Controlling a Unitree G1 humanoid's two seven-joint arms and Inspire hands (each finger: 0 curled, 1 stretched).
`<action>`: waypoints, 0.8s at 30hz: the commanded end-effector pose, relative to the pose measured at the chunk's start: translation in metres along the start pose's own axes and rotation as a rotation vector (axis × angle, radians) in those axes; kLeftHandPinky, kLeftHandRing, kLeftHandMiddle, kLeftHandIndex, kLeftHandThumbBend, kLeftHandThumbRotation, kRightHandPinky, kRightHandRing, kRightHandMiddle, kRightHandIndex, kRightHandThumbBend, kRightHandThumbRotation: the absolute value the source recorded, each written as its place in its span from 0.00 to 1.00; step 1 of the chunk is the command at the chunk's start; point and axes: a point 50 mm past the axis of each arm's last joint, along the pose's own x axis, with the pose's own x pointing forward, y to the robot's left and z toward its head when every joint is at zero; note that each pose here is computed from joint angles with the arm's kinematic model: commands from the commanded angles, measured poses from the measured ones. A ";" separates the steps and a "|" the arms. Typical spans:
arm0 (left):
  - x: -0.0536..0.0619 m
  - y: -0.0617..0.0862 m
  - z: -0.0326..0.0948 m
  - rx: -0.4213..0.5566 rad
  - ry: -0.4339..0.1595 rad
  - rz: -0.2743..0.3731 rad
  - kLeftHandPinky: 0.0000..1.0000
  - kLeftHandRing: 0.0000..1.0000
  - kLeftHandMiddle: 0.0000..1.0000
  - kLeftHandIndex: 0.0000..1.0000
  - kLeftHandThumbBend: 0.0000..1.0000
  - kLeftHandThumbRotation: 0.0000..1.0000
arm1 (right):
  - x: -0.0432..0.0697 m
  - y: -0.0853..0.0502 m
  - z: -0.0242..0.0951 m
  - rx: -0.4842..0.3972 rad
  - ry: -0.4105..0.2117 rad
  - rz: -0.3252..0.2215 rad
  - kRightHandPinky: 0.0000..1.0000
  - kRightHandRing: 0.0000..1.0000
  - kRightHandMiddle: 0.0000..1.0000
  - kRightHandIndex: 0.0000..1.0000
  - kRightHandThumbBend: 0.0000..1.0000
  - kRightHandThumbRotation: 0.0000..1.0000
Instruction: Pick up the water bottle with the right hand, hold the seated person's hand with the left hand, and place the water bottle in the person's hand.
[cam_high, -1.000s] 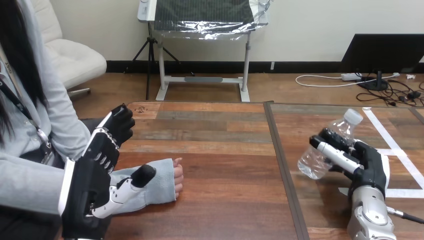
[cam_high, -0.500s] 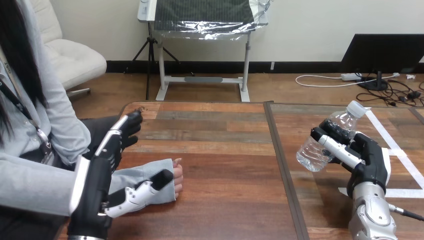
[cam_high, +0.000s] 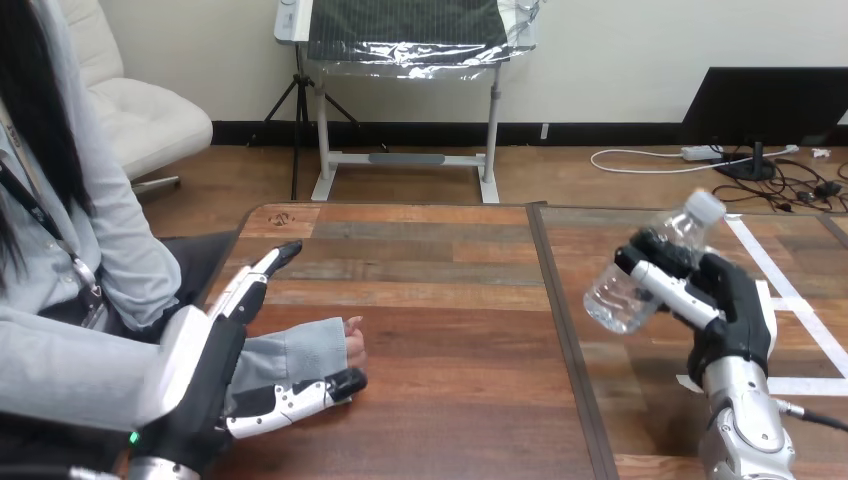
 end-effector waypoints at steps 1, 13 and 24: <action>0.021 0.030 0.020 0.203 -0.093 0.020 0.95 0.97 0.94 0.96 1.00 0.52 | 0.017 0.019 0.053 0.048 -0.257 0.069 0.35 0.38 0.44 0.45 0.79 0.00; 0.027 0.043 0.020 0.375 -0.054 -0.078 0.94 0.96 0.95 0.97 1.00 0.42 | 0.016 0.022 0.065 0.086 -0.357 0.113 0.33 0.36 0.43 0.45 0.81 0.00; 0.031 0.055 0.013 0.502 -0.002 -0.138 0.91 0.94 0.93 0.95 1.00 0.40 | 0.014 0.023 0.076 0.129 -0.446 0.149 0.31 0.34 0.43 0.45 0.80 0.00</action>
